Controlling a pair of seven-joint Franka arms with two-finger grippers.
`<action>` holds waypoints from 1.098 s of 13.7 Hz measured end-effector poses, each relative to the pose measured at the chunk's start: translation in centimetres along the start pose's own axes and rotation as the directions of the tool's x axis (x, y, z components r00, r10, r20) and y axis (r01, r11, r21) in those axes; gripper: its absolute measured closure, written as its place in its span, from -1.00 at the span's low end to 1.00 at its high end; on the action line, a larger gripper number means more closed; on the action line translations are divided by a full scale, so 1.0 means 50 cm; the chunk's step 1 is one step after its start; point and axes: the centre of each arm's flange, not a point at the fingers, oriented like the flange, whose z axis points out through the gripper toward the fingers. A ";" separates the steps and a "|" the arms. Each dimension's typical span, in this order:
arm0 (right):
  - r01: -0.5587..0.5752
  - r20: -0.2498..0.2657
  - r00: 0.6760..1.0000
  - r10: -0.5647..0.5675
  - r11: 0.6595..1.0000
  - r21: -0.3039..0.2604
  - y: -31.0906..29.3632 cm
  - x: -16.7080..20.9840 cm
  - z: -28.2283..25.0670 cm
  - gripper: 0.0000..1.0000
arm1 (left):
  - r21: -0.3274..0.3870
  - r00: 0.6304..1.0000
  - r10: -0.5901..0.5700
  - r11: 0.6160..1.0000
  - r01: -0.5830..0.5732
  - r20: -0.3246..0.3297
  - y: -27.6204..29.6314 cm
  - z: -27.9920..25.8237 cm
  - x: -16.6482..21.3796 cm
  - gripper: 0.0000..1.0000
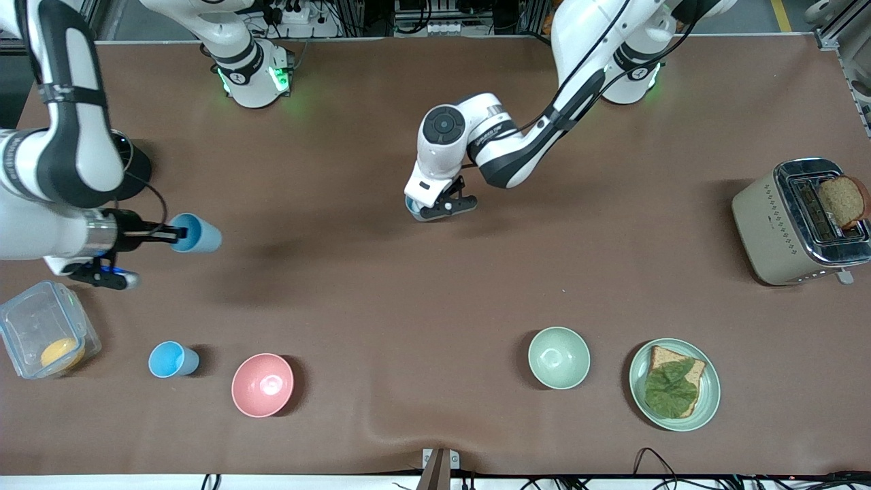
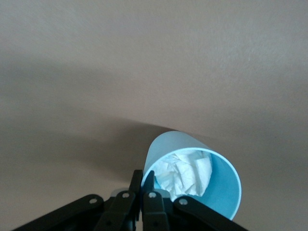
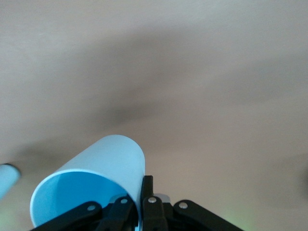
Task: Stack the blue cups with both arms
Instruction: 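Set the tissue cup down with the left gripper while the right gripper approaches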
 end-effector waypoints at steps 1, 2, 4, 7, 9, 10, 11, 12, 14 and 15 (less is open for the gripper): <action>-0.015 0.002 1.000 0.015 1.000 -0.003 -0.048 -0.015 0.003 0.91 | -0.007 1.000 -0.007 1.000 0.007 -0.003 0.004 -0.005 0.000 0.94; -0.025 0.001 1.000 0.025 1.000 -0.007 -0.095 -0.034 0.003 0.91 | -0.015 1.000 -0.013 1.000 0.012 -0.006 0.006 -0.009 0.003 0.81; -0.032 0.000 0.999 0.032 0.999 -0.015 -0.169 -0.076 0.005 0.91 | -0.039 0.999 -0.039 0.999 0.038 -0.020 0.009 -0.029 0.026 0.44; -0.034 -0.013 0.999 0.034 0.999 -0.023 -0.229 -0.133 0.018 0.91 | -0.107 0.986 -0.155 0.983 0.147 -0.063 0.011 -0.125 0.070 -0.19; -0.055 -0.041 0.998 0.054 0.998 -0.024 -0.283 -0.171 0.052 0.91 | -0.131 0.972 -0.212 0.971 0.198 -0.103 0.002 -0.218 0.084 -0.55; -0.070 -0.057 0.996 0.068 0.997 -0.022 -0.325 -0.195 0.077 0.91 | -0.136 0.963 -0.237 0.966 0.220 -0.129 -0.010 -0.272 0.092 -0.77; -0.084 -0.072 0.994 0.082 0.996 -0.018 -0.370 -0.220 0.100 0.91 | -0.149 0.952 -0.261 0.960 0.238 -0.158 -0.027 -0.328 0.109 -0.95; -0.096 -0.084 0.992 0.094 0.995 -0.012 -0.412 -0.246 0.120 0.91 | -0.169 0.939 -0.288 0.951 0.258 -0.189 -0.053 -0.385 0.138 -1.00; -0.117 -0.109 0.987 0.117 0.993 0.007 -0.485 -0.297 0.155 0.91 | -0.184 0.911 -0.332 0.938 0.293 -0.246 -0.132 -0.480 0.219 -1.00; -0.130 -0.121 0.984 0.131 0.991 0.020 -0.518 -0.324 0.177 0.91 | -0.177 0.904 -0.330 0.940 0.290 -0.271 -0.182 -0.513 0.270 -1.00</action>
